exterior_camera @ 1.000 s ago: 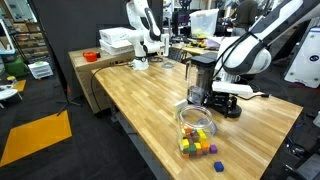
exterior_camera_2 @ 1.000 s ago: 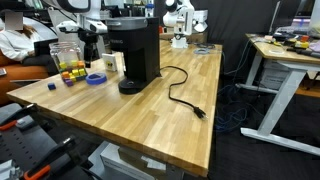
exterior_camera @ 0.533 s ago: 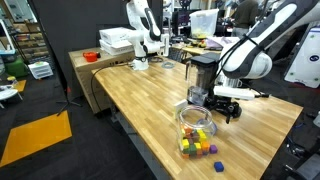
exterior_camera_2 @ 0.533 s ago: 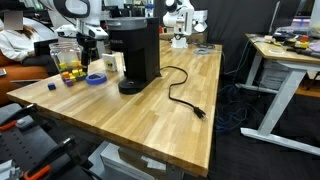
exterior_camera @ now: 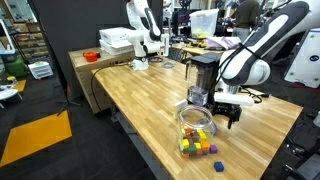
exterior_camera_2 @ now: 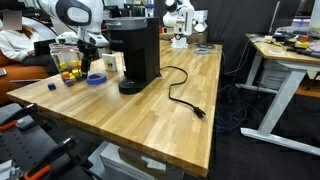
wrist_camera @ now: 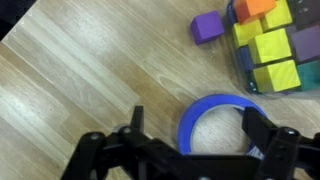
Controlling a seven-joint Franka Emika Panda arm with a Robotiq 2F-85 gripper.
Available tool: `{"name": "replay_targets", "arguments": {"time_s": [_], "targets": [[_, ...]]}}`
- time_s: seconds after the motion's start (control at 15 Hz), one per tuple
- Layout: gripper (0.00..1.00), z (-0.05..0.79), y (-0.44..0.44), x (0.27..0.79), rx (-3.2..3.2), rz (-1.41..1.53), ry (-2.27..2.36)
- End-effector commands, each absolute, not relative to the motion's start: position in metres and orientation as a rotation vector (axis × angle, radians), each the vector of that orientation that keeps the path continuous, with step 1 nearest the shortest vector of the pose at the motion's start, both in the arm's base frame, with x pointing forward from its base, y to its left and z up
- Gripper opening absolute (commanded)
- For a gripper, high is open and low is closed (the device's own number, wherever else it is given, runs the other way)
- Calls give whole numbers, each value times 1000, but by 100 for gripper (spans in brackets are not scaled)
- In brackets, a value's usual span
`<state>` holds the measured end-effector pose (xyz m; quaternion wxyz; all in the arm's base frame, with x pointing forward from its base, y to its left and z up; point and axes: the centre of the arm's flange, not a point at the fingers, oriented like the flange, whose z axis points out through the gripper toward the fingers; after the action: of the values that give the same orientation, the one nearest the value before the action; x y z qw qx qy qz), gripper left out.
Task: Move the blue masking tape forward
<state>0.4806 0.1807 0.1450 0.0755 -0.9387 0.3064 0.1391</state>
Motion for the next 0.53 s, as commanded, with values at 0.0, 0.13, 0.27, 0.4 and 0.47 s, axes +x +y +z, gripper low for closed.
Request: {"name": "replay_targets", "arguments": {"time_s": [0.0, 0.13, 0.27, 0.4, 0.47], "targets": [[100, 127, 175, 490, -2822, 415, 945], [100, 118, 167, 494, -2825, 429, 974], [100, 111, 159, 499, -2828, 434, 1000], [100, 107, 155, 502, -2829, 434, 1017], [100, 105, 154, 504, -2830, 432, 1020]]}}
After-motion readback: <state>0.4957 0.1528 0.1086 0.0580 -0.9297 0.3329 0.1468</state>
